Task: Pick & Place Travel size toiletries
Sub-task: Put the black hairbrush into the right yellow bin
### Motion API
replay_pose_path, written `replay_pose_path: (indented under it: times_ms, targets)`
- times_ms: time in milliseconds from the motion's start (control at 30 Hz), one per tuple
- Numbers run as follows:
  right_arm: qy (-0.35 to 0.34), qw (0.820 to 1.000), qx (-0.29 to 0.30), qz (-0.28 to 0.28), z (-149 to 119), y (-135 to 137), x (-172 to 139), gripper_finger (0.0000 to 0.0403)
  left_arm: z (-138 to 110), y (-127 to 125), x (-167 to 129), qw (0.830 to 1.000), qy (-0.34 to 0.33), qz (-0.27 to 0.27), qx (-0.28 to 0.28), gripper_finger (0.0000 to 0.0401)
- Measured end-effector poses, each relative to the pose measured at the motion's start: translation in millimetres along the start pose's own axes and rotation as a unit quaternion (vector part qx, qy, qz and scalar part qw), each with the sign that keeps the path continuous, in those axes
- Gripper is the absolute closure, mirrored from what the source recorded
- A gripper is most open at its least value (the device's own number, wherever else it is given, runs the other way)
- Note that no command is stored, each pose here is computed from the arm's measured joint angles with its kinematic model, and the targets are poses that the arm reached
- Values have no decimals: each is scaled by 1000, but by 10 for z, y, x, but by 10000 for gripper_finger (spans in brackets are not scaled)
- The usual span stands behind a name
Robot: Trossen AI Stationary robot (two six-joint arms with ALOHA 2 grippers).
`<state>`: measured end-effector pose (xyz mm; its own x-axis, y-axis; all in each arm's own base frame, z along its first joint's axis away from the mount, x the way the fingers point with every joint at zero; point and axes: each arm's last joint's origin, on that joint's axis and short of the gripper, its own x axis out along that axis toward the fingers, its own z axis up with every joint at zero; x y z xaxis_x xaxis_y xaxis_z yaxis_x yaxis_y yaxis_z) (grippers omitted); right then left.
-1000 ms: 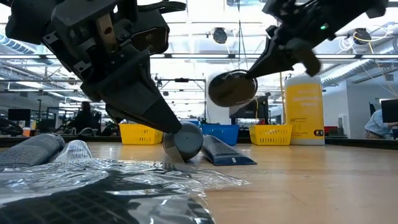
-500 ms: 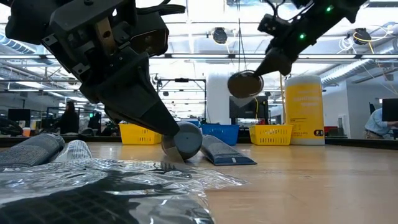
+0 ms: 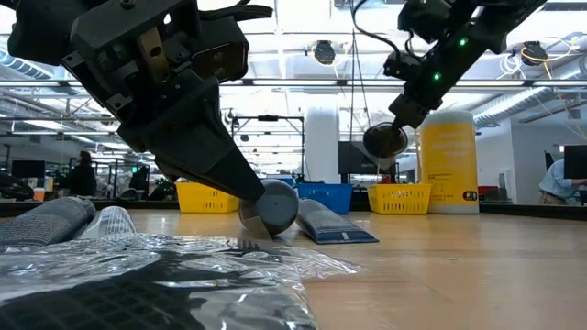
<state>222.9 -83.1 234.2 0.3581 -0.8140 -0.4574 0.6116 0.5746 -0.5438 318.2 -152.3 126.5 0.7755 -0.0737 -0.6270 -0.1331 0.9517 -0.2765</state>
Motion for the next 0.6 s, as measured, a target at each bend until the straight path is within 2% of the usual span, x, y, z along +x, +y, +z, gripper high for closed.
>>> replay_pose_path:
  times_ms: [233,600]
  targets:
    - [21,999,-28,-16,-36,-78,95,403,0,0,0,1000,0,0,1,382]
    - [54,986,-159,-12,-97,-12,216,403,0,0,0,1000,0,0,5,382]
